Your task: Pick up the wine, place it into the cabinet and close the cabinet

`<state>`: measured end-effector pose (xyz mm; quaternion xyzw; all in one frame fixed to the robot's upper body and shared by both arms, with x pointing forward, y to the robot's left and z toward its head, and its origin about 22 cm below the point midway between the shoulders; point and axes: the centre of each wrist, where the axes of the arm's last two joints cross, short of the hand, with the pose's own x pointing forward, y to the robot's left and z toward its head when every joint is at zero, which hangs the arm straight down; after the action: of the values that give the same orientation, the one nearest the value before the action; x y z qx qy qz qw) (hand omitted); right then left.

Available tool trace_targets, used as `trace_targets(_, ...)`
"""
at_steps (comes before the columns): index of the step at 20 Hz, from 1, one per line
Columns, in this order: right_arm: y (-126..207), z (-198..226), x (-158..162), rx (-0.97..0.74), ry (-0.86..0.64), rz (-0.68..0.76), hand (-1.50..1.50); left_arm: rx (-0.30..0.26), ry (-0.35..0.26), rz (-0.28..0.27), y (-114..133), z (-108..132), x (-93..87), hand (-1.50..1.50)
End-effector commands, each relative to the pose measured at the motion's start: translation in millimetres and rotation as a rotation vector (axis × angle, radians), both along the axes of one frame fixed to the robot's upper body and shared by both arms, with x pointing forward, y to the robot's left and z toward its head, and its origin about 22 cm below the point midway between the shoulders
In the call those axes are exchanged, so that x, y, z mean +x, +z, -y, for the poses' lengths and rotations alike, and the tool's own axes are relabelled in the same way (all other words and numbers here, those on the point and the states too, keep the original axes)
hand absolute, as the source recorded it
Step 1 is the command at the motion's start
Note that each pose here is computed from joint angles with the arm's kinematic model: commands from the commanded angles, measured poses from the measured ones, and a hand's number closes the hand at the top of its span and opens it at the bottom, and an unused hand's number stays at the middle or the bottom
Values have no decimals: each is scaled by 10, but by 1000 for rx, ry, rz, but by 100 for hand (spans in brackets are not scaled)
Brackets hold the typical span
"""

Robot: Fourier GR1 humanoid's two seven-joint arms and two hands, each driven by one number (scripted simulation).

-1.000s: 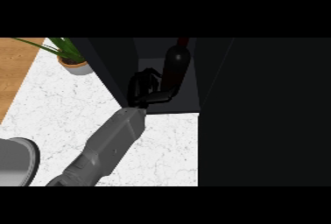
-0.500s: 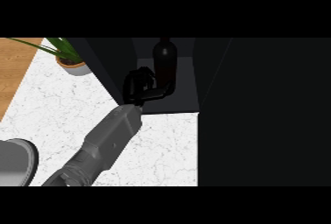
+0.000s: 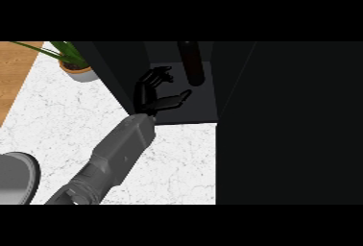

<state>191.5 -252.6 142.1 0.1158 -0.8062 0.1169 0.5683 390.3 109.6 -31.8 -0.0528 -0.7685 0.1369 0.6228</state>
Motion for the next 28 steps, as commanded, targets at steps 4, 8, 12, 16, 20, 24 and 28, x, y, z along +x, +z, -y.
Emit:
trace_targets(4,111,-57,51,-2,-14,6,-150,-10,31,85,-120,-86,-90,-150)
trace_targets(8,71,98,-120,-35,-5,14,-150,18,49,93,-41,37,-90,-150)
trace_targets(12,-7,0,-93,-17,-47,-18,-150,15,-12,86,-93,-82,-215,-150)
trace_targets(16,80,-39,-105,4,-31,-6,-150,41,-88,98,-41,-39,-351,-150)
trace_targets(20,130,-9,-245,-14,-30,-5,-150,15,-190,97,165,51,-592,-150)
trace_targets(24,111,-22,-83,-7,-23,12,-150,23,-270,114,321,-6,-954,-150)
trace_targets(28,97,-18,-280,4,-35,0,-150,-13,-298,125,610,-69,-1381,-150)
